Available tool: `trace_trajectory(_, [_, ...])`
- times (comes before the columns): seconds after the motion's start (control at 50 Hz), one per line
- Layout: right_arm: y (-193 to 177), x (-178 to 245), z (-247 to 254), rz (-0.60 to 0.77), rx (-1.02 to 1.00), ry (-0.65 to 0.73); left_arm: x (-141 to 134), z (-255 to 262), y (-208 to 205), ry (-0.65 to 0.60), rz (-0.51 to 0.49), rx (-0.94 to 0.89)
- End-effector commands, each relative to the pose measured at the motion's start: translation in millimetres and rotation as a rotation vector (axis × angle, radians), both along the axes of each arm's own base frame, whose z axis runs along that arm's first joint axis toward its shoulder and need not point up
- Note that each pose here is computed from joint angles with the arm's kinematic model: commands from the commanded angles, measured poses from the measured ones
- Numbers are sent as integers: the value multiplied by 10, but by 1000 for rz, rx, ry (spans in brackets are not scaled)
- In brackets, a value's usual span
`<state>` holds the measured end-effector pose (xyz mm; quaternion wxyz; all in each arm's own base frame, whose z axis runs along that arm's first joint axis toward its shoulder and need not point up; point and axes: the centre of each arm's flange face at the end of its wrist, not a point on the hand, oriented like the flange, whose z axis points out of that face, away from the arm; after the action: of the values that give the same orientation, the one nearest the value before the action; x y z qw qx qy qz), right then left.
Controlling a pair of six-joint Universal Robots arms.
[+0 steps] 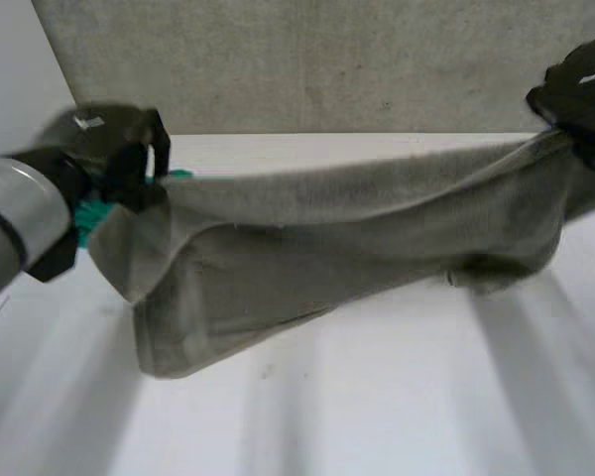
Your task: Fold the laundry.
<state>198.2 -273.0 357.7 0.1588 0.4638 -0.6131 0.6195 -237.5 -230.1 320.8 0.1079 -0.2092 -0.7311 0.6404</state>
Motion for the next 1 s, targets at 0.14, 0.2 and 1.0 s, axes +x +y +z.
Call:
trace_trajectory(0.14, [-881,288,-659,-79,-27,-92,-329,-379,-953,-71,16,-180])
trace_trajectory(0.2, [-1118,360,-363,-97,-243,-190,-406,-113,-1170,0,38,-415])
trace_trajectory(1.0, [-268,241,-1928,-32,246,-123,-102,-1886,-595,-397,-94,161])
